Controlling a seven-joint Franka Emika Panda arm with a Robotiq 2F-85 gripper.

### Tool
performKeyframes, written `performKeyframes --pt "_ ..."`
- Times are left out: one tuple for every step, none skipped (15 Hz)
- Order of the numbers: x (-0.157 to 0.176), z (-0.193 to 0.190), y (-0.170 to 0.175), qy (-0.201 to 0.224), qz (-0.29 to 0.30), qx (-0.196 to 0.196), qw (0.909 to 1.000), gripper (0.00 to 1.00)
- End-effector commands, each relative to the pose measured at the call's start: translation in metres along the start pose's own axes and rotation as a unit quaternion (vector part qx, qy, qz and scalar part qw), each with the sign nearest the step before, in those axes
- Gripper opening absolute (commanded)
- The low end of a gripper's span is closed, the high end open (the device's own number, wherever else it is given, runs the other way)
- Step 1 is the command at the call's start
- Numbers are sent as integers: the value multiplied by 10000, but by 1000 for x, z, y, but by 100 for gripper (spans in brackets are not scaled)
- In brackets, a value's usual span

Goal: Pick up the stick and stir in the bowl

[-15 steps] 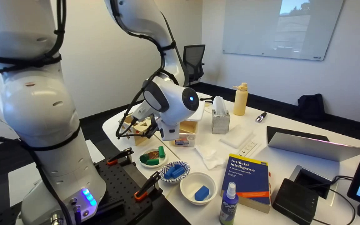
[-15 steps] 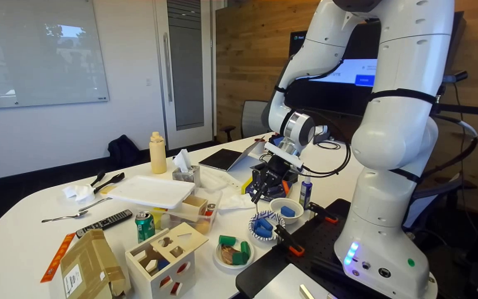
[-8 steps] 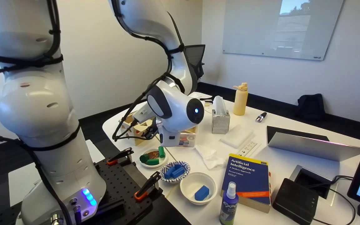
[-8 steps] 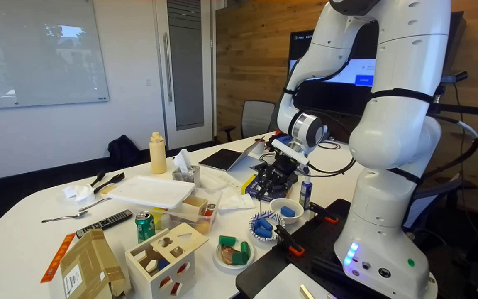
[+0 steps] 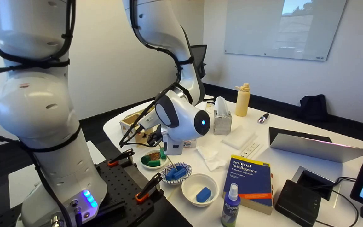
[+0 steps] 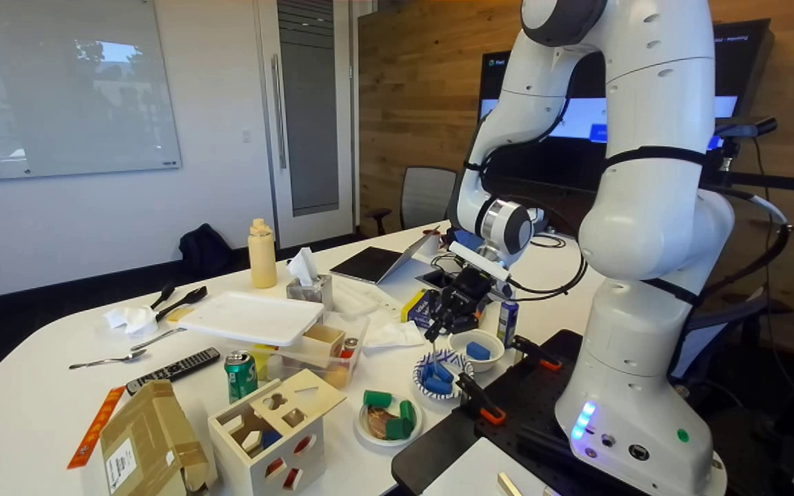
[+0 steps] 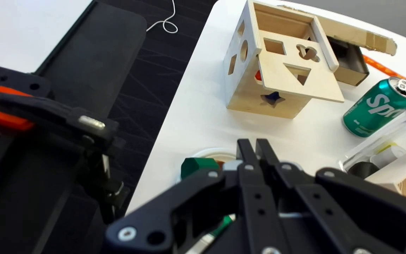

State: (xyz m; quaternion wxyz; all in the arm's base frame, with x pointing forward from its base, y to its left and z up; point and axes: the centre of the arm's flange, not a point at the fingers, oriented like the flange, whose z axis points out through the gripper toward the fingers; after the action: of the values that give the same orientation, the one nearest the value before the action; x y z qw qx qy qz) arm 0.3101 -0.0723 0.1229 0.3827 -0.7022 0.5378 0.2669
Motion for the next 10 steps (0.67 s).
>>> performKeyframes --pt "12 3 -3 -296 235 41 9993 2" --pt "14 4 -1 -338 285 40 9990 2" --pt "17 4 2 -347 337 35 9988 2" --pt "19 3 5 -327 394 44 9987 2" --pt "21 1 9 -247 446 60 9987 2" --pt "23 -2 12 -203 492 69 9986 2" --pt "24 -4 14 -160 535 90 9984 2" --pt "26 -7 17 -91 577 120 9982 2" --pt "27 -10 18 -6 606 138 9981 2" --pt "28 -12 18 97 561 203 9982 2"
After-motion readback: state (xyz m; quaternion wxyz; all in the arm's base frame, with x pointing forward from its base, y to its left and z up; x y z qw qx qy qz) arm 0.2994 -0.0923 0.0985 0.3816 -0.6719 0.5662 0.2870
